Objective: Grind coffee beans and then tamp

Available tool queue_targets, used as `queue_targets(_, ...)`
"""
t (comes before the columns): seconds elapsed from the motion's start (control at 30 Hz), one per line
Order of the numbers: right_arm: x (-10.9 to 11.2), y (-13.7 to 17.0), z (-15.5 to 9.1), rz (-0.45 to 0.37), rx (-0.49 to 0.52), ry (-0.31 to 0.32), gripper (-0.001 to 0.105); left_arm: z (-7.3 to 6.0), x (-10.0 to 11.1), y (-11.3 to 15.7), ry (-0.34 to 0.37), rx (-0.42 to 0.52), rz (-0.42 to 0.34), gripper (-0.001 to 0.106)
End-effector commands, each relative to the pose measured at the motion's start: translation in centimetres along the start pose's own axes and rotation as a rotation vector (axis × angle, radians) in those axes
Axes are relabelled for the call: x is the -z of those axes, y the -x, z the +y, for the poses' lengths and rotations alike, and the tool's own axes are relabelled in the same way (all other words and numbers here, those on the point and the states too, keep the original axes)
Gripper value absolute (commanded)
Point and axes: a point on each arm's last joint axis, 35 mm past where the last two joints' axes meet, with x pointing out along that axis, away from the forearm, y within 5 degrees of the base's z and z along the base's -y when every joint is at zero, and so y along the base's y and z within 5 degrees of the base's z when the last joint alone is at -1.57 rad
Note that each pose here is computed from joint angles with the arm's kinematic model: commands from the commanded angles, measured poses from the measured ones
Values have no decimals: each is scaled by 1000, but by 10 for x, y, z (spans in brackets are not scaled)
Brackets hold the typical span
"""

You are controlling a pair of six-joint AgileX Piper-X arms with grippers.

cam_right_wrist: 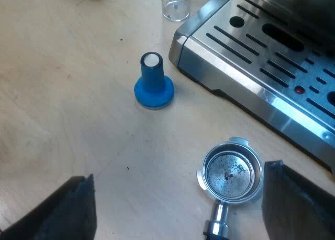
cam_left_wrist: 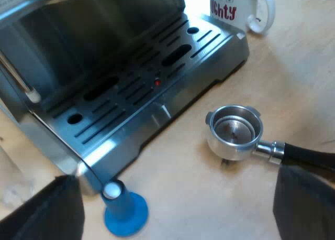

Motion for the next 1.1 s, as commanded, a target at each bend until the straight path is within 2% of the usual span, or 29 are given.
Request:
queue_targets(0.03,-4,4,-2,-20,1,2,68,5,1,-12,61,-37,13,79)
queue_targets(0.23,-4,4,-2,-20,1,4,68,18,-1,-31,108,-88,22,79)
queue_targets(0.33,-4,4,-2,-20,1,4,68,26,-4,-43,128,-54,27,79)
queue_targets(0.43,-4,4,-2,-20,1,4,68,32,-6,-54,142,-60,41,79)
queue_targets(0.63,-3,4,-2,-16,2,6,68,41,-4,-81,154,-61,112,79)
queue_targets(0.77,-3,4,-2,-14,2,7,68,49,2,-104,176,-61,185,79)
queue_targets(1.1,-3,4,-2,-14,2,7,68,64,14,-147,192,-92,254,79)
